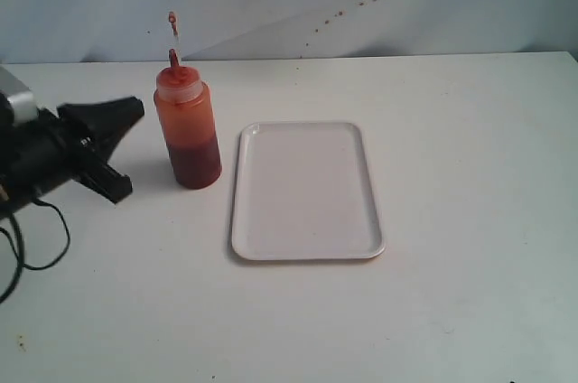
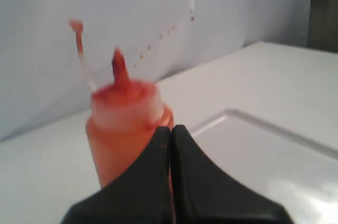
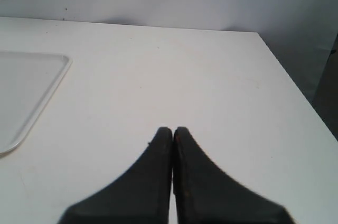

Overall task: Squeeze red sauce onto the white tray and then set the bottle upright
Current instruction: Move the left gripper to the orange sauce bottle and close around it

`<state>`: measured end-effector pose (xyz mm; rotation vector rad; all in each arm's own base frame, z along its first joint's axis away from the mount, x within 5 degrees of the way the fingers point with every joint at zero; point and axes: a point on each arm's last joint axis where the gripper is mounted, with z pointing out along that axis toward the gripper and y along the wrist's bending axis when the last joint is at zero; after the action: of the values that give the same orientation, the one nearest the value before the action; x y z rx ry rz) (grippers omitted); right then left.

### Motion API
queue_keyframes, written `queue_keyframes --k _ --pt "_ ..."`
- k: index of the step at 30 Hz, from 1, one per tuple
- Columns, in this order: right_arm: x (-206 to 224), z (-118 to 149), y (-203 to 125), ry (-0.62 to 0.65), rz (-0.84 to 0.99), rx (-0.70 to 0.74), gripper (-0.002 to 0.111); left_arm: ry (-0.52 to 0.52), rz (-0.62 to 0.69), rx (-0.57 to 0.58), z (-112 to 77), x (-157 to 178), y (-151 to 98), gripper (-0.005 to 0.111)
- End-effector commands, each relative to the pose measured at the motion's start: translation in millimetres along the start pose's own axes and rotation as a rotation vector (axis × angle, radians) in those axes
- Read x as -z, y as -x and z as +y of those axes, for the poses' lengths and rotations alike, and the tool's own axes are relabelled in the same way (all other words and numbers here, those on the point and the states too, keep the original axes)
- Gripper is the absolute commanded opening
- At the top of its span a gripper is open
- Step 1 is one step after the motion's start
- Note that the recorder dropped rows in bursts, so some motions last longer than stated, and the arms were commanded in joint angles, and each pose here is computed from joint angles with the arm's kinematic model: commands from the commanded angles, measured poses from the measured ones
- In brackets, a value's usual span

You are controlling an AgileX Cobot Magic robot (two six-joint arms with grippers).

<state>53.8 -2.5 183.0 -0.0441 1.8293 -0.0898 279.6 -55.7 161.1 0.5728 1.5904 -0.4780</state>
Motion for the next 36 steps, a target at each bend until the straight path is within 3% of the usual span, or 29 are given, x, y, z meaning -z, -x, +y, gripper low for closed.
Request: queue_keyframes --k 1,6,15,17,20,22,23,36 --pt "0.1 -0.3 0.1 -0.007 -0.012 0.001 0.0 0.004 0.108 0.008 10.2 -18.7 -61.1 0.001" --pt "0.1 -0.3 0.1 -0.007 -0.012 0.001 0.0 -0.051 0.181 -0.043 15.1 -34.6 -104.1 0.001" --pt "0.1 -0.3 0.1 -0.007 -0.012 0.001 0.0 -0.056 0.137 -0.055 24.4 -47.4 -97.5 0.001" --pt "0.1 -0.3 0.1 -0.007 -0.012 0.001 0.0 -0.056 0.137 -0.055 24.4 -47.4 -97.5 0.006" --pt "0.1 -0.3 0.1 -0.007 -0.012 0.001 0.0 -0.048 0.14 0.05 24.4 -47.4 -97.5 0.051" --pt "0.1 -0.3 0.1 -0.007 -0.012 0.001 0.0 -0.042 0.141 0.1 24.4 -47.6 -97.4 0.096" --pt "0.1 -0.3 0.1 -0.007 -0.012 0.001 0.0 -0.041 0.141 0.106 24.5 -47.6 -97.4 0.104" --pt "0.1 -0.3 0.1 -0.007 -0.012 0.001 0.0 -0.04 0.137 0.1 29.2 -53.6 -102.6 0.104"
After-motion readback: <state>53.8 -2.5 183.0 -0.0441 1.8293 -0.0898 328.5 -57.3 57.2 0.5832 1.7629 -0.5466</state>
